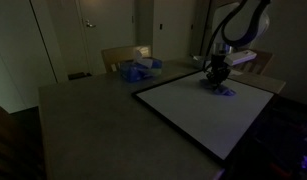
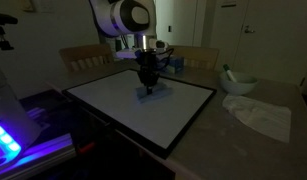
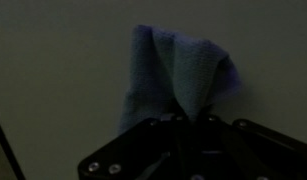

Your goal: Wipe the whiteboard with the blue cloth

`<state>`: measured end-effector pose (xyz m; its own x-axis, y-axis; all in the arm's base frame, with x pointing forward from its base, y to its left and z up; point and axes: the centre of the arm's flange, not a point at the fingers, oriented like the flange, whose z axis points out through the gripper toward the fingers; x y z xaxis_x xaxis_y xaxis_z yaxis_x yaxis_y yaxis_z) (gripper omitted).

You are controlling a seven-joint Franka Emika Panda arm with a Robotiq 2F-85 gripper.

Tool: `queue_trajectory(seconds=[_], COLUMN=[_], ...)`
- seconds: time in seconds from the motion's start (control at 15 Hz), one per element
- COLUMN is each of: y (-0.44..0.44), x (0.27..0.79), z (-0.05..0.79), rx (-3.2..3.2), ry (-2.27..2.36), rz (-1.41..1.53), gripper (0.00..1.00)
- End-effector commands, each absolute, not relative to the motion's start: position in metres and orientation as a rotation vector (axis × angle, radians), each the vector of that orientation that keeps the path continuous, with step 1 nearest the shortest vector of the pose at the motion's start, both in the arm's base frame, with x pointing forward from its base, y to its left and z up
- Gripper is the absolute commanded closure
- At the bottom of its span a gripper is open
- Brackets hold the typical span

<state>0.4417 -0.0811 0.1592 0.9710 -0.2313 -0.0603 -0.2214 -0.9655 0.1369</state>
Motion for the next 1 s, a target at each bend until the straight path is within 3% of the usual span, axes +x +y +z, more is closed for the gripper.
queue_trajectory(seconds=[0.0,0.93], y=[-0.064,0.002], x=[0.441,0.448], z=[0.155,0.159], rx=[3.014,3.054], ry=[-0.316,-0.250], rz=[-0.148,-0.174], gripper=[0.97,0.97])
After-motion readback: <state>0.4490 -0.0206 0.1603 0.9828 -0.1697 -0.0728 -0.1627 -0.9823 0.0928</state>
